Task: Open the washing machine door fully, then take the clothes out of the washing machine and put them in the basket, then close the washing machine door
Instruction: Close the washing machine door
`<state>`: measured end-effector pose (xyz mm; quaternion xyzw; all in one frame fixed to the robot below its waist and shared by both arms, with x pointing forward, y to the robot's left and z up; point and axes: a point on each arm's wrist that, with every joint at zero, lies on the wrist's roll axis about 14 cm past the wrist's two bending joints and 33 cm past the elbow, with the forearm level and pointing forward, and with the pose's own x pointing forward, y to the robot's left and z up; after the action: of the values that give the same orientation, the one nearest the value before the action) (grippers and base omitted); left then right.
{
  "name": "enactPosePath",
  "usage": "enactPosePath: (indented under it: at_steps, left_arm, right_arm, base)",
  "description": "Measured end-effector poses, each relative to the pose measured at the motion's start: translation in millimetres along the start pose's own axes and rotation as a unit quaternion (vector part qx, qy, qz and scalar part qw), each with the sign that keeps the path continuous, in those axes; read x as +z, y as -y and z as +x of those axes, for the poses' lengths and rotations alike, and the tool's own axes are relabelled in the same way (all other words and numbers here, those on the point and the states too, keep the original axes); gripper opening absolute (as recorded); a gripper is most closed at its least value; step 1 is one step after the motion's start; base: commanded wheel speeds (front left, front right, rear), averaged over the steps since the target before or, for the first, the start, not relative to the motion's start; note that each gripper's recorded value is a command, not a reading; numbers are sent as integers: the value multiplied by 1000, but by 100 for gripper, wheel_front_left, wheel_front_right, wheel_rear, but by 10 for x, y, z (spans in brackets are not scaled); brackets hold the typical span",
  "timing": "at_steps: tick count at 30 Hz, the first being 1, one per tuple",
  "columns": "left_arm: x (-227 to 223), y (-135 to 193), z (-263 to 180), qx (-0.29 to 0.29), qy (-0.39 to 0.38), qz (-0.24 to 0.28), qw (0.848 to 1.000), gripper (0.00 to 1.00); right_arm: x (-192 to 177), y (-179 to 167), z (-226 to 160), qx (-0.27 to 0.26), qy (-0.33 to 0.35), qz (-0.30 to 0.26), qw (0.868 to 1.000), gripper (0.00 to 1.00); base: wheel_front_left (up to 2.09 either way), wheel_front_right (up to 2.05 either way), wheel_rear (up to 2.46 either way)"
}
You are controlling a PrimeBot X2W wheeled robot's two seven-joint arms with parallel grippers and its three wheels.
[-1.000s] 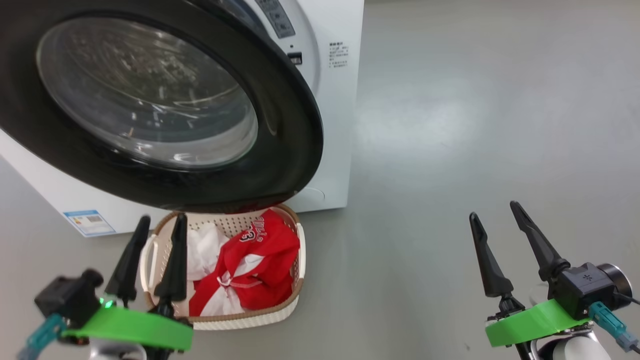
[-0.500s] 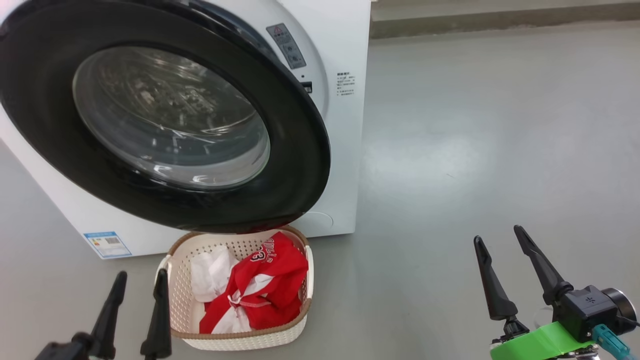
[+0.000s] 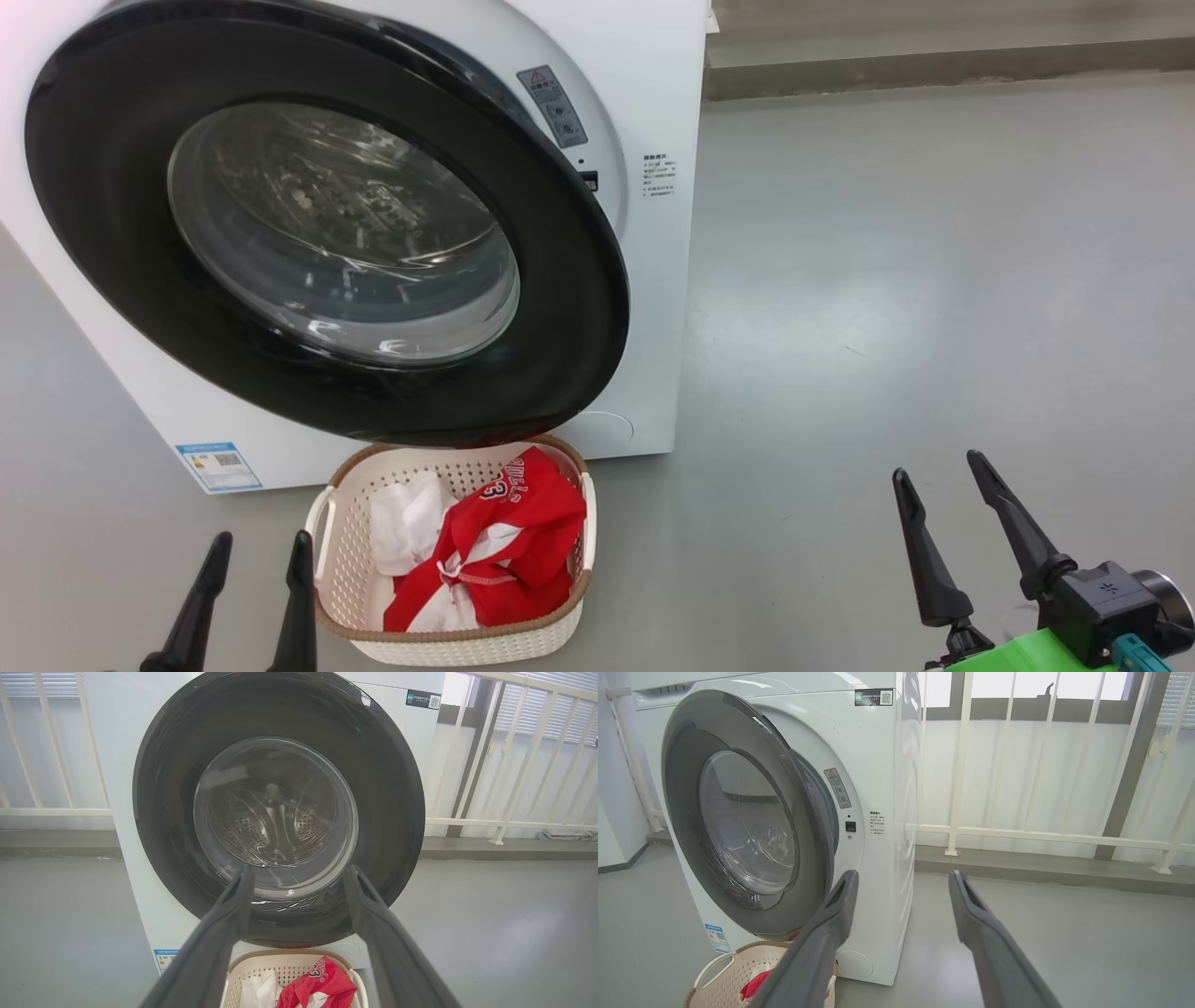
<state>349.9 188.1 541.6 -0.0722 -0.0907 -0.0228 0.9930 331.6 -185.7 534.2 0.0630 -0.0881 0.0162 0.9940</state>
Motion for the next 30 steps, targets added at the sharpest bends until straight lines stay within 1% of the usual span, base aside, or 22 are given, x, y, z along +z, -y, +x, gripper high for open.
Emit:
enactPosePath:
  at_steps: [4, 5, 6, 7, 8, 9, 10, 11, 17, 18, 22, 24, 27, 30]
  left_arm:
    - [6, 6, -4, 2, 3, -10, 1000, 100]
    - [1, 12, -7, 3, 3, -12, 1000, 100]
    - [0, 9, -11, 4, 3, -13, 1000, 100]
    - [1, 9, -16, 3, 3, -13, 1000, 100]
    - [2, 5, -22, 3, 3, -12, 1000, 100]
    - [3, 0, -29, 4, 3, -11, 1000, 100]
    - [7, -8, -37, 6, 4, -11, 1000, 100]
    - [14, -15, -54, 8, 5, -14, 1000, 100]
    - [16, 14, -108, 9, 6, -26, 1000, 100]
    - [16, 14, -108, 9, 6, -26, 1000, 100]
    - [44, -14, -156, 14, 10, -30, 999, 100]
    - [49, -46, -187, 19, 10, -29, 999, 100]
    - [55, -124, -230, 33, 11, -27, 999, 100]
    - [10, -170, -261, 42, 4, -40, 998, 100]
  right_arm:
    - [-13, -40, 0, 6, -2, 2, 1000, 100]
    - [-30, -59, 1, 8, -4, 3, 1000, 91]
    - [-52, -79, 4, 11, -8, 4, 1000, 67]
    - [-81, -101, 5, 14, -12, 5, 1000, 36]
    - [-112, -124, 8, 18, -17, 6, 1000, 12]
    - [-140, -144, 14, 21, -21, 6, 1000, 0]
    - [-168, -164, 26, 24, -26, 6, 999, 0]
    - [-244, -257, 77, 41, -37, 0, 998, 0]
    - [-301, -563, 386, 91, -42, -7, 995, 0]
    - [-301, -563, 386, 91, -42, -7, 995, 0]
    - [-468, -871, 547, 140, -69, -5, 988, 0]
    - [-530, -980, 636, 154, -81, 0, 985, 0]
    - [-521, -1151, 821, 177, -81, 1, 981, 0]
    - [-452, -1316, 1042, 197, -70, 0, 978, 0]
  base:
    - [0, 0, 0]
    - [0, 0, 0]
    - [0, 0, 0]
    - [0, 0, 0]
    - [0, 0, 0]
    - [0, 0, 0]
    - [0, 0, 0]
    - [0, 0, 0]
    - [0, 0, 0]
    - [0, 0, 0]
    - [0, 0, 0]
    - [0, 0, 0]
    - [0, 0, 0]
    - [0, 0, 0]
